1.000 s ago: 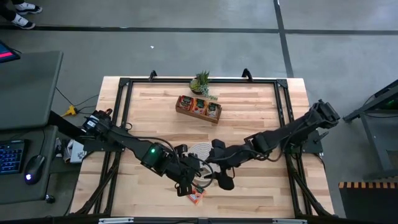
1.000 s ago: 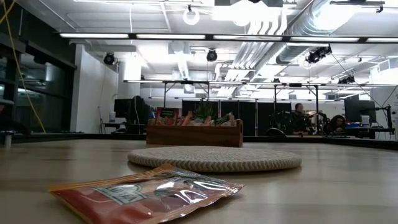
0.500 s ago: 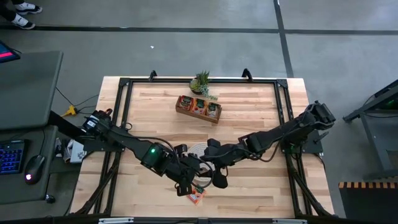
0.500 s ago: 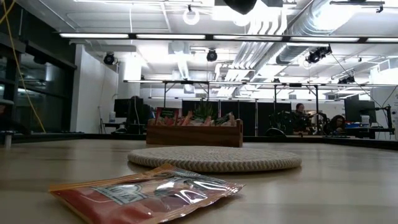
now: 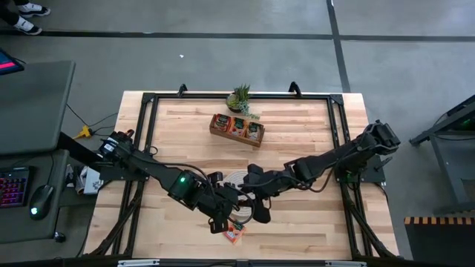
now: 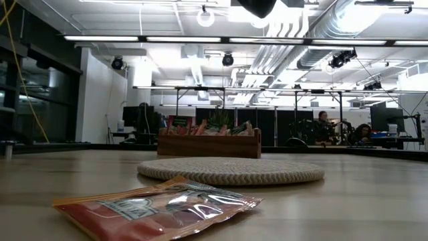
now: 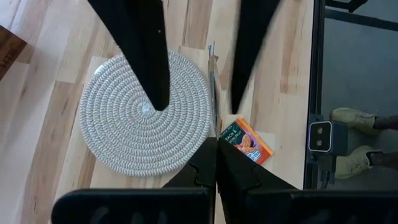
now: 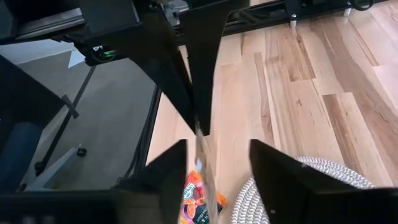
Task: Pick & Place Tea
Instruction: Put the light brown tea bag into the right section of the wooden organizer
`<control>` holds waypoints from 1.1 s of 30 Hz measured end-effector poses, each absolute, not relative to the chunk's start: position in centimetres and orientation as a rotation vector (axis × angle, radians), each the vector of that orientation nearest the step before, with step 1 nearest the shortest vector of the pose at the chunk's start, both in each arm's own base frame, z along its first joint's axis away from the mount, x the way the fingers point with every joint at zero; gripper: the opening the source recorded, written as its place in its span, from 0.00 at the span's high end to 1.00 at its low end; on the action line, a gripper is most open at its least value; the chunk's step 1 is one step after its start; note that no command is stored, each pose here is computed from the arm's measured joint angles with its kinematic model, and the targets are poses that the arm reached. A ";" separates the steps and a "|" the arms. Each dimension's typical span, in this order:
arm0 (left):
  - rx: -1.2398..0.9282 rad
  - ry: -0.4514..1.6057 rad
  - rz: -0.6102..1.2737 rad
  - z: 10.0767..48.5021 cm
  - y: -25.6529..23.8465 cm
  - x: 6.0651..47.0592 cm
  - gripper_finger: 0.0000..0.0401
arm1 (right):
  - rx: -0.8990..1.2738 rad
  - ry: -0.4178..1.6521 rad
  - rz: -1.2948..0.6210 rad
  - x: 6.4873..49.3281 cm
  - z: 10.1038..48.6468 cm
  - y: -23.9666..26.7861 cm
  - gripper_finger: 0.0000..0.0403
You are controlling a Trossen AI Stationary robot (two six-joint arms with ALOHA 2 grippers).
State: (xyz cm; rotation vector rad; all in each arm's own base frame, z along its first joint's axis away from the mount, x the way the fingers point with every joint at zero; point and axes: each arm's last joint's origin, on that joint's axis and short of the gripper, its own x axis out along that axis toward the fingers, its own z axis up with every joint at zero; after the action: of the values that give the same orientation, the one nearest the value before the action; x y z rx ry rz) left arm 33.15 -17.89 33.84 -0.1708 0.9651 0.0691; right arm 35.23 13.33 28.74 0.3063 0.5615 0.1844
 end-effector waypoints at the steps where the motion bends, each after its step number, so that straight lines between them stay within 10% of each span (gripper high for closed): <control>1: -0.171 0.965 0.069 33.8 -17.9 33.2 1.00 | 0.306 0.562 0.184 35.2 28.7 13.3 0.62; 8: -0.171 0.965 0.070 33.8 -17.9 33.2 1.00 | 0.307 0.539 0.182 35.3 28.9 13.4 0.97; 23: -0.173 0.962 0.074 33.9 -17.9 33.1 0.96 | 0.296 0.519 0.102 34.8 29.0 14.4 1.00; 33: -0.149 0.959 0.077 33.8 -17.8 33.1 0.58 | 0.264 0.555 -0.009 33.0 29.5 14.7 1.00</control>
State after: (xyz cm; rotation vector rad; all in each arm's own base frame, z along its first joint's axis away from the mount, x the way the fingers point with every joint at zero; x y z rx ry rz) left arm 33.14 -17.83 33.84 -0.1491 0.9586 0.0772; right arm 33.01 14.74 29.54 0.2637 0.5546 -0.0094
